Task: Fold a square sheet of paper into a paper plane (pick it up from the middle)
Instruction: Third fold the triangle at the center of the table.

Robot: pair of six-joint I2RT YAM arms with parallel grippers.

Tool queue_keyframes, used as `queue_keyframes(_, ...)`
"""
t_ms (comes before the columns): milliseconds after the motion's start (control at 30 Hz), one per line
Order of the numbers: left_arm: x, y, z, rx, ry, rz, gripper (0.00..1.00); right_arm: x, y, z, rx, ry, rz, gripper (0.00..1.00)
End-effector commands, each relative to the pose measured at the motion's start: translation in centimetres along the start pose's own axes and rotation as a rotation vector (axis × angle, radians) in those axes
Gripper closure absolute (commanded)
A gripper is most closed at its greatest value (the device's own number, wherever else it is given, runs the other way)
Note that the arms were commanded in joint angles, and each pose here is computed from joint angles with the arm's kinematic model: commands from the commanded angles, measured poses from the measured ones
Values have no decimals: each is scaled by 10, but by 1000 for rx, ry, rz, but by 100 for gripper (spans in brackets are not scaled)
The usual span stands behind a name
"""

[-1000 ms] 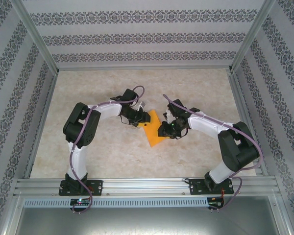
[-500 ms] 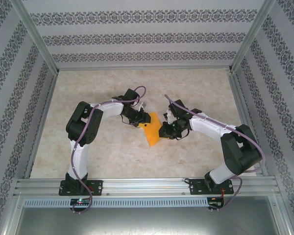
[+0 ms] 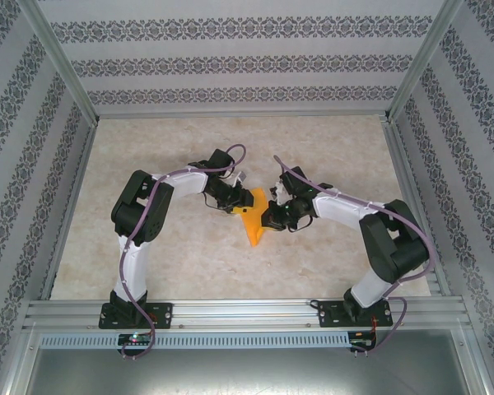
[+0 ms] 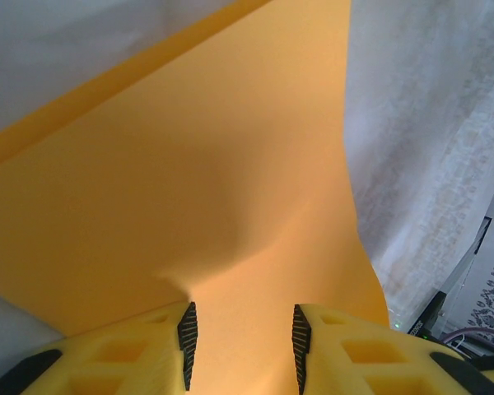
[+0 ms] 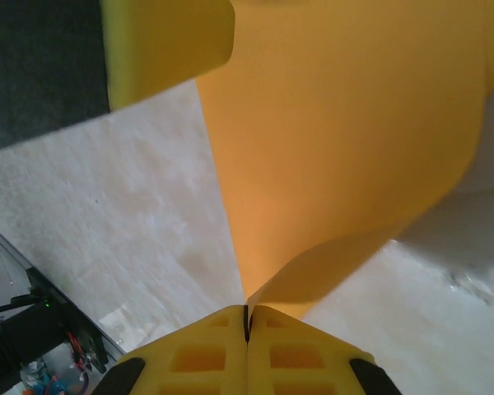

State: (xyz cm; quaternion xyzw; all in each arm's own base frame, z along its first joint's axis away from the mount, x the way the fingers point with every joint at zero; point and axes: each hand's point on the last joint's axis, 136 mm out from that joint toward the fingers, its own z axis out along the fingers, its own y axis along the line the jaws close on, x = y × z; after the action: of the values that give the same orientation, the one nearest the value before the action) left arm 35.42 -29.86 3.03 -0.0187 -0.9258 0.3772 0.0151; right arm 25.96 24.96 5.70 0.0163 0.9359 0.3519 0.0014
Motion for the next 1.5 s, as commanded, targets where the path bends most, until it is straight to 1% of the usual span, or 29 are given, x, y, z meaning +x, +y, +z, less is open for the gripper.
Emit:
queue_keyframes(0, 14, 17, 14, -48, 58, -12, 60, -15, 16, 7, -82, -16, 8, 96)
queue_keyframes(67, 15, 18, 15, -47, 61, -13, 61, -18, 19, 13, -100, -3, 12, 98)
queue_keyframes(267, 15, 18, 16, -45, 63, -13, 61, -21, 14, 27, -80, 24, 23, 99)
queue_keyframes(600, 14, 18, 19, -34, 66, -18, 61, -22, 11, 41, -53, 53, 20, 99)
queue_keyframes(933, 16, 20, 21, -32, 74, -19, 60, -12, 3, 45, 14, 102, -4, 97)
queue_keyframes(1467, 18, 22, 24, -26, 81, -25, 60, -14, 2, 52, 19, 108, -2, 94)
